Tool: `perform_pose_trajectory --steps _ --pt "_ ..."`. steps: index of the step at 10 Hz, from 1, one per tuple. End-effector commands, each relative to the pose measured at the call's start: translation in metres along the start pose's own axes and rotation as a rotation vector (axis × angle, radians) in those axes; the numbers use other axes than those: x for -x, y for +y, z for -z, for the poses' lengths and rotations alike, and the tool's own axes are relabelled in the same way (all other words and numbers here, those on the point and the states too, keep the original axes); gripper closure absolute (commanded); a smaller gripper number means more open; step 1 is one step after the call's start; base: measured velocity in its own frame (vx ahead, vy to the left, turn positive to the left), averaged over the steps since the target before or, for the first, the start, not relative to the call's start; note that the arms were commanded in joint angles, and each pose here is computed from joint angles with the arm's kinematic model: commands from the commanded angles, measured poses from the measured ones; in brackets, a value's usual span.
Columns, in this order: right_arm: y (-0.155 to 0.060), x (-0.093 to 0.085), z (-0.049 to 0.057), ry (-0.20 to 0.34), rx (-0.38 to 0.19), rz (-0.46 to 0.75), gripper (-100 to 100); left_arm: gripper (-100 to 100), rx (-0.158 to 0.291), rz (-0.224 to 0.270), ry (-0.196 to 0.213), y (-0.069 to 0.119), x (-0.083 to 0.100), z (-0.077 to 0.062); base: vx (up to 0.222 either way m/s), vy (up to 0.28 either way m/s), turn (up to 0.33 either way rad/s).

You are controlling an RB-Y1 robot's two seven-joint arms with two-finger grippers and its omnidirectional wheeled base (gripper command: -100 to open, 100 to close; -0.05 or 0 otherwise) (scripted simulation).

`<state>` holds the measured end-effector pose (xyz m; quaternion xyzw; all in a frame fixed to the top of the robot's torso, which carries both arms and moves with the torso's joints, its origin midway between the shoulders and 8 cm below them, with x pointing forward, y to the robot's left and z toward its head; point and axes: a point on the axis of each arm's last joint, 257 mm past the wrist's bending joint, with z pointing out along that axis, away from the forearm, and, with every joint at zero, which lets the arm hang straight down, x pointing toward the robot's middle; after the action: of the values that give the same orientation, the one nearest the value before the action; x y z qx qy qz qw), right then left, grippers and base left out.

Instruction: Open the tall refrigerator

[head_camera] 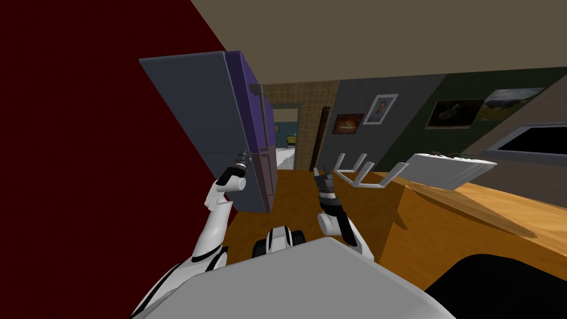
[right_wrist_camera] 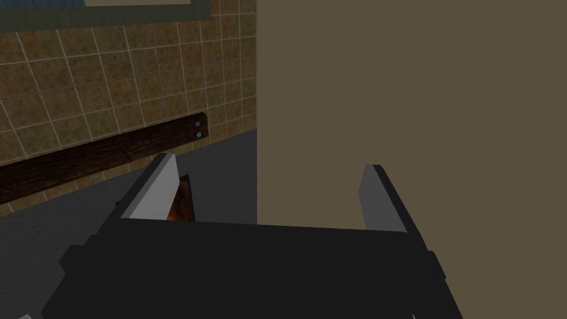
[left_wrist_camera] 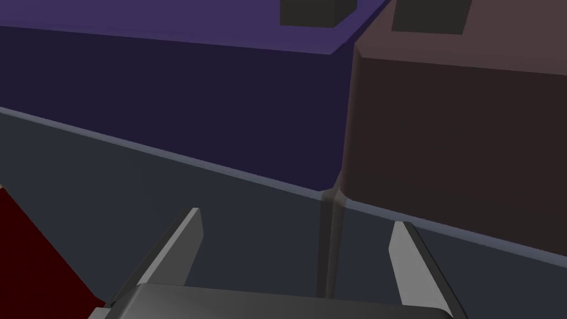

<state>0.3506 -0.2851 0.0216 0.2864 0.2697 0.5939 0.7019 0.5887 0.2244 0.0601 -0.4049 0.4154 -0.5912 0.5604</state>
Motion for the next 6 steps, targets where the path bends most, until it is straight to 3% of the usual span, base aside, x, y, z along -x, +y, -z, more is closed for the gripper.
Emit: perform_pose_trajectory --steps 1,6 --pt "0.000 0.000 0.000 0.000 0.000 0.000 0 -100 0.063 0.018 0.011 0.007 -0.011 -0.018 0.024 -0.142 0.051" --pt "0.000 0.000 0.000 0.000 0.000 0.000 0 -100 0.140 0.034 0.034 0.006 -0.029 -0.044 -0.019 -0.108 0.057"
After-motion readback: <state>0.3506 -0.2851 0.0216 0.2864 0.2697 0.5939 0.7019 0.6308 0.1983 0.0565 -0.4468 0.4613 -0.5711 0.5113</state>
